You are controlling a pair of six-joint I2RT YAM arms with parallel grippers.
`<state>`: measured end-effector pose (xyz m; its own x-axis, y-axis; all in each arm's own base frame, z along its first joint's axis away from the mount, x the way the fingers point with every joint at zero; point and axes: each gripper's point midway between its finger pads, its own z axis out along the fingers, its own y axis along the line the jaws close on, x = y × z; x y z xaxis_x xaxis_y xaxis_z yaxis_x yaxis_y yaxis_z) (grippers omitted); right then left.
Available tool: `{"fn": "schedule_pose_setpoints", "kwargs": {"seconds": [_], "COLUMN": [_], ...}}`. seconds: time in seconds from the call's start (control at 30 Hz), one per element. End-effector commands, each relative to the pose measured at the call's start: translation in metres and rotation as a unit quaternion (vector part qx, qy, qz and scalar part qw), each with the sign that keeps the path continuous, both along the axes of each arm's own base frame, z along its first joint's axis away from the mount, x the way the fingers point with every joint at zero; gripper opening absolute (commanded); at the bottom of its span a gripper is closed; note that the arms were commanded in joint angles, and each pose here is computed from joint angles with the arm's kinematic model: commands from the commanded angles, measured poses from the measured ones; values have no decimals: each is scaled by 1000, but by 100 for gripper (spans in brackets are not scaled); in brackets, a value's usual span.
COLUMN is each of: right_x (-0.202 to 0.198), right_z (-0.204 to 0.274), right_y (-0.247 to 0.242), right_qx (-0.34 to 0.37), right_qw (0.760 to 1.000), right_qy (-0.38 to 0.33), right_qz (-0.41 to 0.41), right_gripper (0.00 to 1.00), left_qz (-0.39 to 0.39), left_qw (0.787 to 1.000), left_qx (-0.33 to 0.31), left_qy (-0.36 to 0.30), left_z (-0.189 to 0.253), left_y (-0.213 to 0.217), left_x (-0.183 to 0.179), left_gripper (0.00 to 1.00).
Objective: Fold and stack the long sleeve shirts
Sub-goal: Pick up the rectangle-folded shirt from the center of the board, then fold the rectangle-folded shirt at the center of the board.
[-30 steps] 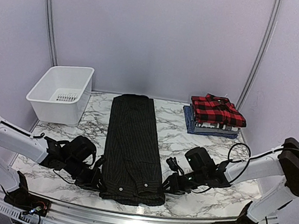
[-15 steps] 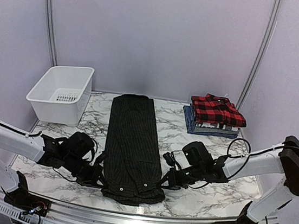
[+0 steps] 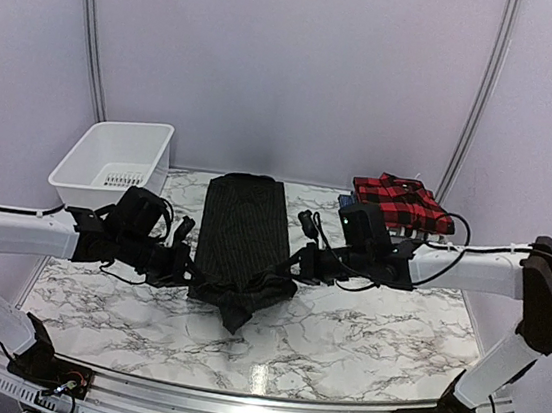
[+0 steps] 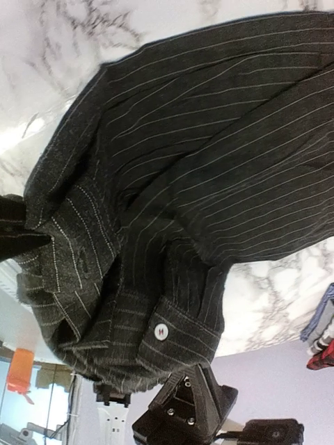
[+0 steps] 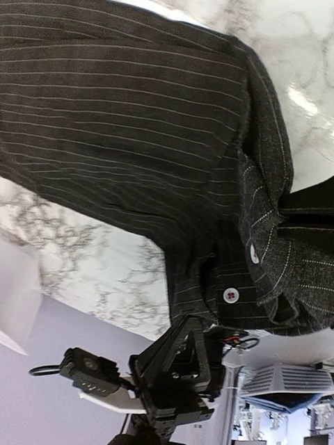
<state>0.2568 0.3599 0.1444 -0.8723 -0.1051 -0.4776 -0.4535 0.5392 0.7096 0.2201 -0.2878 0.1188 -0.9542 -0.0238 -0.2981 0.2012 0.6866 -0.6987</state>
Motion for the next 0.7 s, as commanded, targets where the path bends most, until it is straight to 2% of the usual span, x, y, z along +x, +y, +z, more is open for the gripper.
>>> {"fn": "schedule_pose_setpoints", "kwargs": {"seconds": [0.0, 0.13, 0.23, 0.33, 0.5, 0.67], "right_x": [63, 121, 157, 179, 186, 169], "right_z": [15, 6, -26, -54, -89, -107], "right_y": [10, 22, 24, 23, 20, 12], "right_qx": [16, 18, 6, -8, -33, -45], "right_qw": [997, 993, 992, 992, 992, 993], "right_qy": [-67, -91, -79, -62, -37, -15], "right_qz": [-37, -69, -94, -111, -120, -111], "right_gripper": [0, 0, 0, 0, 0, 0], "left_qz": [28, 87, 129, 153, 168, 169], "left_qw": [998, 992, 987, 984, 982, 983], "left_qx": [17, 21, 36, 50, 70, 69], "left_qy": [-45, -85, -85, -75, -56, -35], "left_z": [5, 7, -17, -44, -79, -94], "left_y": [6, 9, 13, 10, 9, 11], "left_x": [58, 130, 172, 200, 213, 187], "left_gripper": [0, 0, 0, 0, 0, 0]}}
